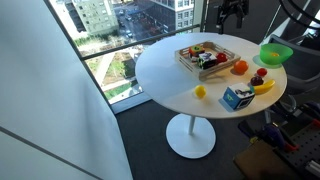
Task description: Pick up the square toy at the back and put it in the box.
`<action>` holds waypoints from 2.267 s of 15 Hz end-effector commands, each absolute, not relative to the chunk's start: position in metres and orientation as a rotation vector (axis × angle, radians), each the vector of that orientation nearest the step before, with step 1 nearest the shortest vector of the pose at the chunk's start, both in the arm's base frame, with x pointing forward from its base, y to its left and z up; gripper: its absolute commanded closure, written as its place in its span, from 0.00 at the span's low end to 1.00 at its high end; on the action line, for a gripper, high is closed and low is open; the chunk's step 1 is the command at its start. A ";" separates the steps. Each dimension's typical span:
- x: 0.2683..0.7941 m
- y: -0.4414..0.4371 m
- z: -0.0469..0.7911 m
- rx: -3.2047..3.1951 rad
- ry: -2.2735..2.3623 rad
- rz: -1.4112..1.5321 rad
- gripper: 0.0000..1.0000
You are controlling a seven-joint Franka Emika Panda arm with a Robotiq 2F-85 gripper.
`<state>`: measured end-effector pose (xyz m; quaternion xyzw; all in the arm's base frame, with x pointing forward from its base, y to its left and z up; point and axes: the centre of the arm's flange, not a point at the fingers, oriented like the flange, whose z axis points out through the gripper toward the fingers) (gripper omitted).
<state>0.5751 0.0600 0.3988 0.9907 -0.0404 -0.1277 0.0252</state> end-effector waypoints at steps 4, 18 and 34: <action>0.552 0.056 0.433 3.104 -0.149 -0.275 0.00; 0.527 0.054 0.452 3.148 -0.001 -0.082 0.00; 0.523 0.053 0.459 3.123 0.145 -0.108 0.00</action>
